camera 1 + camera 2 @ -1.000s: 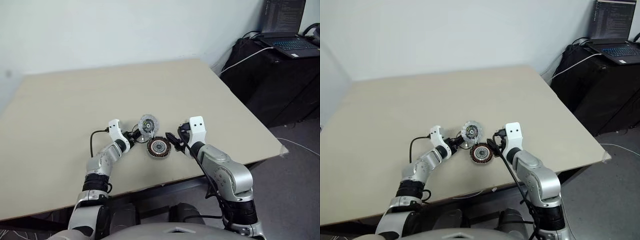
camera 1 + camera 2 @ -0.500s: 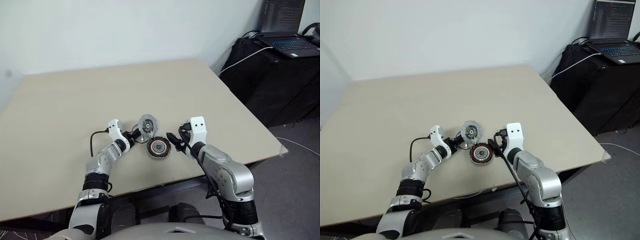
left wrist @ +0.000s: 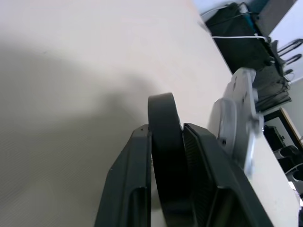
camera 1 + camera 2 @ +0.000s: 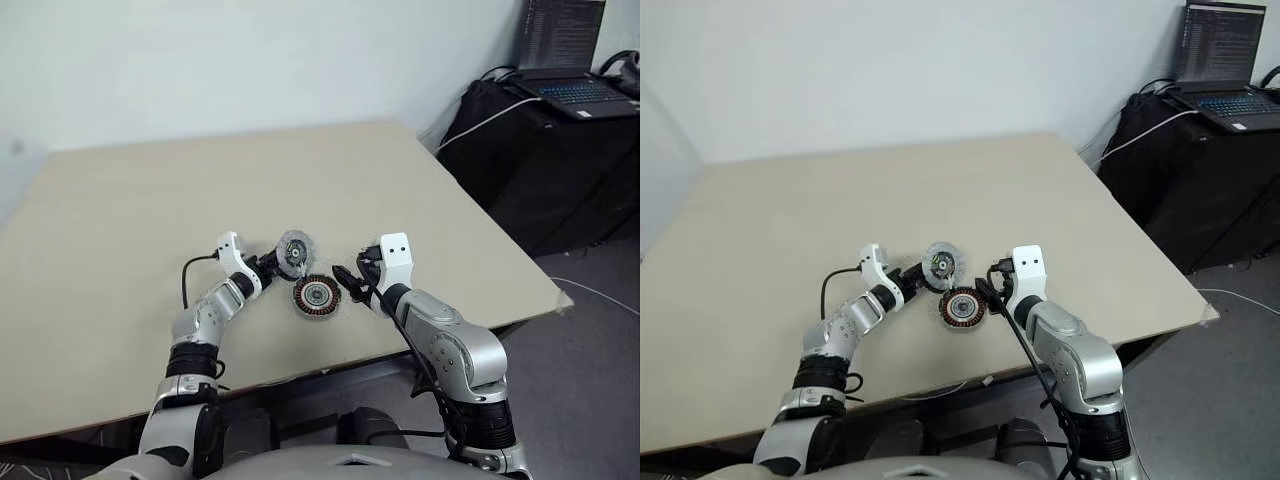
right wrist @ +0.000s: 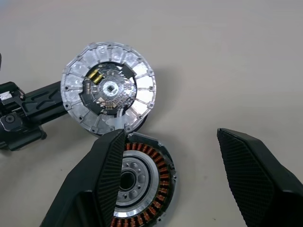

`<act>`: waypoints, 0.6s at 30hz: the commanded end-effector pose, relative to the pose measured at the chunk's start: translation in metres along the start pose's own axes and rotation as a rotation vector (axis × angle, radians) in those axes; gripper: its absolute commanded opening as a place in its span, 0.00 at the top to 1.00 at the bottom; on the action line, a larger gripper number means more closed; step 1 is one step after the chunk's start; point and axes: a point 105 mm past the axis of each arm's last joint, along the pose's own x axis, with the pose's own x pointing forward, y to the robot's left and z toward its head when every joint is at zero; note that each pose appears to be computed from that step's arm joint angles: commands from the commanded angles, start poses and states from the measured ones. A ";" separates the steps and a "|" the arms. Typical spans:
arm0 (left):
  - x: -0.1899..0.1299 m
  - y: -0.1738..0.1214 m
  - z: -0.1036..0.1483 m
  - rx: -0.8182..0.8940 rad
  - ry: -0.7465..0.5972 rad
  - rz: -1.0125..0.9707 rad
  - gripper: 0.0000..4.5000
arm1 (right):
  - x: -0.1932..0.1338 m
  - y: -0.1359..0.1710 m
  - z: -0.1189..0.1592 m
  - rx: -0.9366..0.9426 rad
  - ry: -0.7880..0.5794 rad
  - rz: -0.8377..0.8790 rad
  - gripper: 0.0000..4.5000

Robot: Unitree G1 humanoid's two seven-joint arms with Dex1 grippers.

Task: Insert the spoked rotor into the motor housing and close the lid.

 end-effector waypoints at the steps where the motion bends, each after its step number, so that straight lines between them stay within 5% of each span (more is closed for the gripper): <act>1: -0.003 0.013 -0.016 0.001 0.059 0.057 0.82 | -0.003 0.006 0.017 -0.015 -0.066 0.021 0.26; 9: -0.015 0.026 0.000 -0.047 -0.054 0.108 0.82 | -0.004 0.005 0.017 -0.012 -0.066 0.016 0.26; 18: -0.061 0.037 0.045 -0.233 -0.433 0.118 0.82 | -0.004 0.007 0.014 -0.008 -0.056 0.025 0.26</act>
